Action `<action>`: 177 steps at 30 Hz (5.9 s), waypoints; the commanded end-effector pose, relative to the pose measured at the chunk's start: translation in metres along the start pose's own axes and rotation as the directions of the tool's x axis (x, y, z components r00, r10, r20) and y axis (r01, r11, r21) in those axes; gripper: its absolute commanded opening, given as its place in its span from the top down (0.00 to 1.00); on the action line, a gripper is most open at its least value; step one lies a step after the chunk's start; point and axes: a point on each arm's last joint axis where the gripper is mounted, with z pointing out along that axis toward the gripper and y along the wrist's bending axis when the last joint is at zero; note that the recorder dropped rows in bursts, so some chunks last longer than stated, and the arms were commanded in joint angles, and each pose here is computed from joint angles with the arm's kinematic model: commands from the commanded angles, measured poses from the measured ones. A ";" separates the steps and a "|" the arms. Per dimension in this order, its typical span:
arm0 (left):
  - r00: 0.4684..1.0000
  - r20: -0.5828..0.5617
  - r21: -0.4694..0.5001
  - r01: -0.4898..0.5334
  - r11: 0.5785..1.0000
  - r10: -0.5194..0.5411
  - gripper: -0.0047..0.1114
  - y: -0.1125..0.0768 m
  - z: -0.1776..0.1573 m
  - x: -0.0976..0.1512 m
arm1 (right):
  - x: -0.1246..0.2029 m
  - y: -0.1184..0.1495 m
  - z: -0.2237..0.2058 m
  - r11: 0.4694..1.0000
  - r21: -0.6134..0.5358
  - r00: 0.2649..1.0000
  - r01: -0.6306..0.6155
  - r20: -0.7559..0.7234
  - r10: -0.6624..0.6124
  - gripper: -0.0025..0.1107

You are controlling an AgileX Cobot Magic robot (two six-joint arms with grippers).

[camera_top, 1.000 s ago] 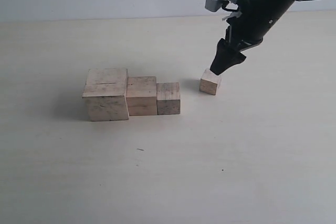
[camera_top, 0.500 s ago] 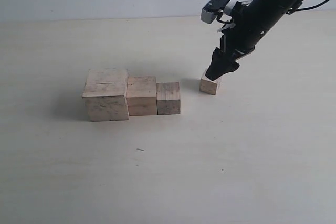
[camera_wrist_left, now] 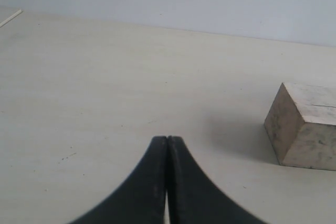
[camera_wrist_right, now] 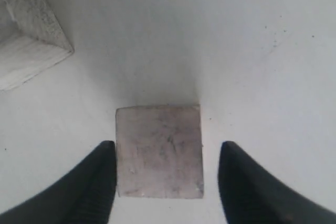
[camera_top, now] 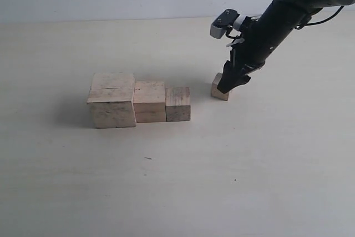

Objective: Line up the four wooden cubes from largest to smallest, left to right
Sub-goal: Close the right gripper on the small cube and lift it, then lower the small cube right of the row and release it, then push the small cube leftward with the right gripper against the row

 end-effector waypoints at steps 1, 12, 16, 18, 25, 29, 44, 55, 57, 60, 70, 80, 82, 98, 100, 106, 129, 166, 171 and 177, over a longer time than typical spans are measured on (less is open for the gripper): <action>1.000 0.015 -0.003 -0.003 1.000 0.004 0.96 0.000 0.000 0.000 | 0.002 0.002 0.000 1.000 -0.024 1.000 0.006 -0.012 -0.007 0.80; 1.000 0.015 -0.003 -0.003 1.000 0.004 0.96 0.000 0.000 0.000 | 0.001 0.025 -0.004 0.924 -0.268 0.962 0.273 0.075 -0.262 0.98; 1.000 0.015 -0.003 -0.003 1.000 0.004 0.96 0.000 0.000 0.000 | 0.000 0.024 -0.003 0.922 -0.259 0.958 0.287 0.080 -0.276 0.98; 1.000 0.015 -0.003 -0.003 1.000 0.004 0.96 0.000 0.000 0.000 | -0.001 0.026 -0.002 0.913 -0.260 0.949 0.315 0.078 -0.305 0.98; 1.000 0.015 -0.003 -0.003 1.000 0.004 0.96 0.000 0.000 0.000 | -0.010 0.041 -0.010 0.899 -0.212 0.915 0.384 -0.046 -0.401 0.98; 1.000 0.015 -0.003 -0.003 1.000 0.004 0.96 0.000 0.000 0.000 | -0.017 0.046 -0.037 0.906 -0.137 0.909 0.401 -0.060 -0.412 0.98; 1.000 0.015 -0.003 -0.003 1.000 0.004 0.96 0.000 0.000 0.000 | -0.038 0.061 -0.032 0.869 -0.072 0.871 0.489 -0.009 -0.491 0.98; 1.000 0.015 -0.003 -0.003 1.000 0.004 0.96 0.000 0.000 0.000 | -0.034 0.059 0.002 0.870 -0.119 0.873 0.478 -0.043 -0.485 0.98; 1.000 0.015 -0.003 -0.003 1.000 0.004 0.96 0.000 0.000 0.000 | -0.032 0.059 0.005 0.871 -0.130 0.874 0.474 -0.048 -0.483 0.98; 1.000 0.015 -0.003 -0.003 1.000 0.004 0.96 0.000 0.000 0.000 | -0.033 0.061 0.006 0.877 -0.149 0.885 0.457 -0.025 -0.466 0.98; 1.000 0.015 -0.003 -0.003 1.000 0.004 0.96 0.000 0.000 0.000 | -0.033 0.062 0.006 0.895 -0.158 0.903 0.418 -0.034 -0.428 0.63; 1.000 0.015 -0.003 -0.003 1.000 0.004 0.96 0.000 0.000 0.000 | -0.033 0.062 0.007 0.899 -0.160 0.908 0.409 -0.032 -0.419 0.50; 1.000 0.015 -0.003 -0.003 1.000 0.004 0.96 0.000 0.000 0.000 | -0.033 0.062 0.007 0.906 -0.157 0.915 0.393 -0.034 -0.403 0.50; 1.000 0.015 -0.003 -0.003 1.000 0.004 0.96 0.000 0.000 0.000 | -0.030 0.064 -0.047 0.997 0.075 0.979 -0.034 -0.200 0.049 0.50; 1.000 0.015 -0.003 -0.003 1.000 0.004 0.96 0.000 0.000 0.000 | -0.024 0.063 -0.044 0.985 0.102 0.954 -0.142 -0.252 0.164 0.50; 1.000 0.015 -0.003 -0.003 1.000 0.004 0.96 0.000 0.000 0.000 | -0.011 0.055 -0.014 0.941 0.129 0.878 -0.314 -0.338 0.339 0.50; 1.000 0.015 -0.003 -0.003 1.000 0.004 0.96 0.000 0.000 0.000 | -0.014 0.046 0.018 0.860 0.133 0.828 -0.493 -0.232 0.510 0.50; 1.000 0.015 -0.003 -0.003 1.000 0.004 0.96 0.000 0.000 0.000 | -0.024 0.070 0.026 0.807 0.150 0.760 -0.572 -0.275 0.589 0.50; 1.000 0.015 -0.003 -0.003 1.000 0.004 0.96 0.000 0.000 0.000 | -0.025 0.070 0.026 0.805 0.147 0.759 -0.574 -0.274 0.591 0.50; 1.000 0.015 -0.003 -0.003 1.000 0.004 0.96 0.000 0.000 0.000 | -0.019 0.076 0.023 0.805 0.137 0.729 -0.577 -0.357 0.584 0.50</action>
